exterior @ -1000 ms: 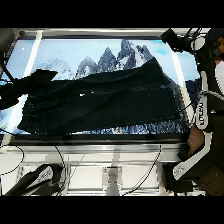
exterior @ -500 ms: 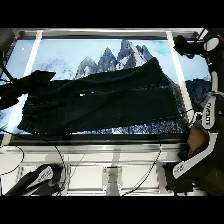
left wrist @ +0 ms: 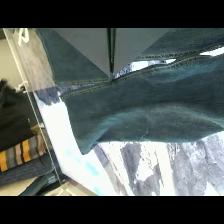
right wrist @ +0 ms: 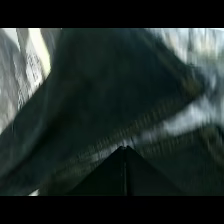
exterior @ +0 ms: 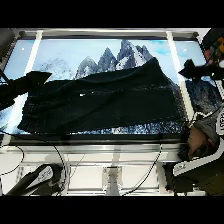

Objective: Fold the clothes and pants, and hang the long-sleeved shirts on hangers.

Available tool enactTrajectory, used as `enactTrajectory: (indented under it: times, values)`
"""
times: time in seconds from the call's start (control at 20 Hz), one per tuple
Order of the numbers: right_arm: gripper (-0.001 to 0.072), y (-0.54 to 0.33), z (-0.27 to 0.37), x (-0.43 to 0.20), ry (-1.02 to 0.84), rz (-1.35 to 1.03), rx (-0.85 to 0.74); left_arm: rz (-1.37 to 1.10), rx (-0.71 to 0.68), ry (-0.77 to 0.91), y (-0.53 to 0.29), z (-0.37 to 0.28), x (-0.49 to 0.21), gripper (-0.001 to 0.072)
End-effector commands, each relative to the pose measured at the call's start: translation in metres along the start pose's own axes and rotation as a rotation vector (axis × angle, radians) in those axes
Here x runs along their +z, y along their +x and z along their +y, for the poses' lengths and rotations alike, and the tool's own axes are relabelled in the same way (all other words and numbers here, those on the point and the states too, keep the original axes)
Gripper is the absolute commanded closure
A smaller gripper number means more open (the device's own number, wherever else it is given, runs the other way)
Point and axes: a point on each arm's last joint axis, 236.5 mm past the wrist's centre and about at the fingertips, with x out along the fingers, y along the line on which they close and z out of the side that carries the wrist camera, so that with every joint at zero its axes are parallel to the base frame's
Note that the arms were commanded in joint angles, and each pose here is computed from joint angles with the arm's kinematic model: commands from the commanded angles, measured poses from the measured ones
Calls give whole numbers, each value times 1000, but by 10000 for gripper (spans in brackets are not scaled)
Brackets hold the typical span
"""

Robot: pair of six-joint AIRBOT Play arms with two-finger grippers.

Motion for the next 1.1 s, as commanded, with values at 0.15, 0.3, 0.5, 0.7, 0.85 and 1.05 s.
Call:
enactTrajectory:
  times: [0.15, 0.3, 0.5, 0.7, 0.85, 1.05]
  values:
    - [225, 62, -52, -46, 195, 2, -33, -3, -5, -4, -1, -1, 1, 322]
    - [225, 74, -42, -25, 170, -108, -41, -23, -24, -16, -1, -5, 6, 321]
    - [226, 80, -35, -7, 188, -209, -39, -54, -58, -39, -2, -13, 13, 322]
    - [227, 89, -41, -9, 220, -200, -41, -54, -58, -39, -2, -13, 13, 321]
    - [240, 100, -43, -11, 295, -195, -14, -54, -58, -39, -2, -13, 13, 321]
    - [270, 125, -38, -23, 294, -158, -13, -54, -58, -39, -2, -13, 13, 321]
